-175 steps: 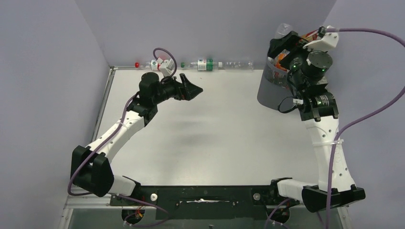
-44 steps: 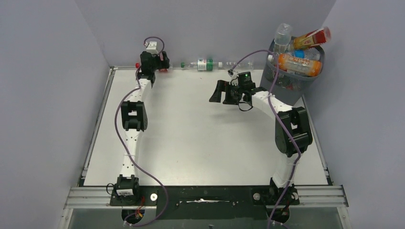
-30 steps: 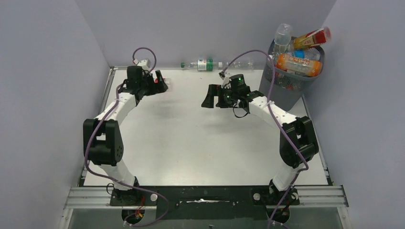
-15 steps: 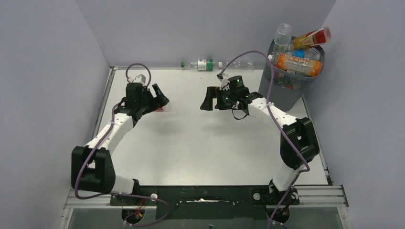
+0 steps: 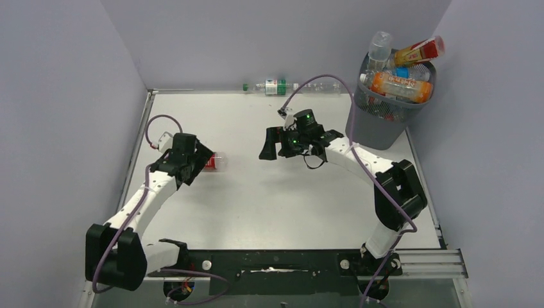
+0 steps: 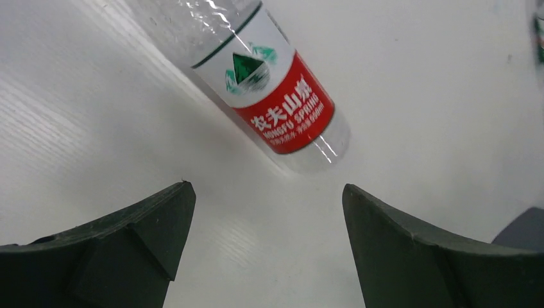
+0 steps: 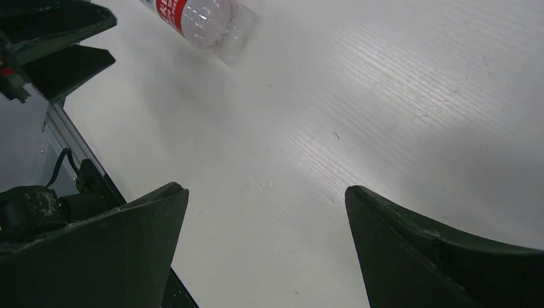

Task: Put the plastic bottles in the bin
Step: Move the plastic bottle to the center of the board, then pick up the plastic bottle at the center of the board.

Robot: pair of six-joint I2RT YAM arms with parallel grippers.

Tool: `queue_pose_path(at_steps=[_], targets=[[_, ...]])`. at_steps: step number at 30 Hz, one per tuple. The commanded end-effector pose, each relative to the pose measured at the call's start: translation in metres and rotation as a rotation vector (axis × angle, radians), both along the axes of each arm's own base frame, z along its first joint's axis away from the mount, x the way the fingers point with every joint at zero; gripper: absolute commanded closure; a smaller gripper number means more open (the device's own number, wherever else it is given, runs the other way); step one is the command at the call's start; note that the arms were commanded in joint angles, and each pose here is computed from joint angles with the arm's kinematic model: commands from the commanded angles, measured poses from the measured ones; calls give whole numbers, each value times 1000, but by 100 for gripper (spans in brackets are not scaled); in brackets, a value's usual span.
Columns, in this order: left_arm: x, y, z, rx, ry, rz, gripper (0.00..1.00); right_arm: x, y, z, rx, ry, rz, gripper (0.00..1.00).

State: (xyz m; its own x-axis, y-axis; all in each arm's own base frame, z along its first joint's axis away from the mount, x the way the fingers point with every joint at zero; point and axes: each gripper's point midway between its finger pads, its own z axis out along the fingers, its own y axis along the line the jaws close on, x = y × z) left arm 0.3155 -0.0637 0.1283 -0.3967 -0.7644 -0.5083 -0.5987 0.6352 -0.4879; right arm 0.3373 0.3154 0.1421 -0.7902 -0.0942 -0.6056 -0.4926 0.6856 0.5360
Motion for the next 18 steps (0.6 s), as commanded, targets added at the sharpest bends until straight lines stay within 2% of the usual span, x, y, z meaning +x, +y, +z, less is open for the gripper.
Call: queue_pose_path(at_steps=[1, 4, 18], targets=[[12, 10, -17, -59, 87, 166, 13, -8, 3, 36, 52, -94, 20, 0], [16, 8, -29, -63, 159, 192, 13, -12, 3, 39, 55, -105, 21, 0], [4, 8, -56, -71, 206, 205, 13, -21, 8, 38, 64, -107, 38, 0]])
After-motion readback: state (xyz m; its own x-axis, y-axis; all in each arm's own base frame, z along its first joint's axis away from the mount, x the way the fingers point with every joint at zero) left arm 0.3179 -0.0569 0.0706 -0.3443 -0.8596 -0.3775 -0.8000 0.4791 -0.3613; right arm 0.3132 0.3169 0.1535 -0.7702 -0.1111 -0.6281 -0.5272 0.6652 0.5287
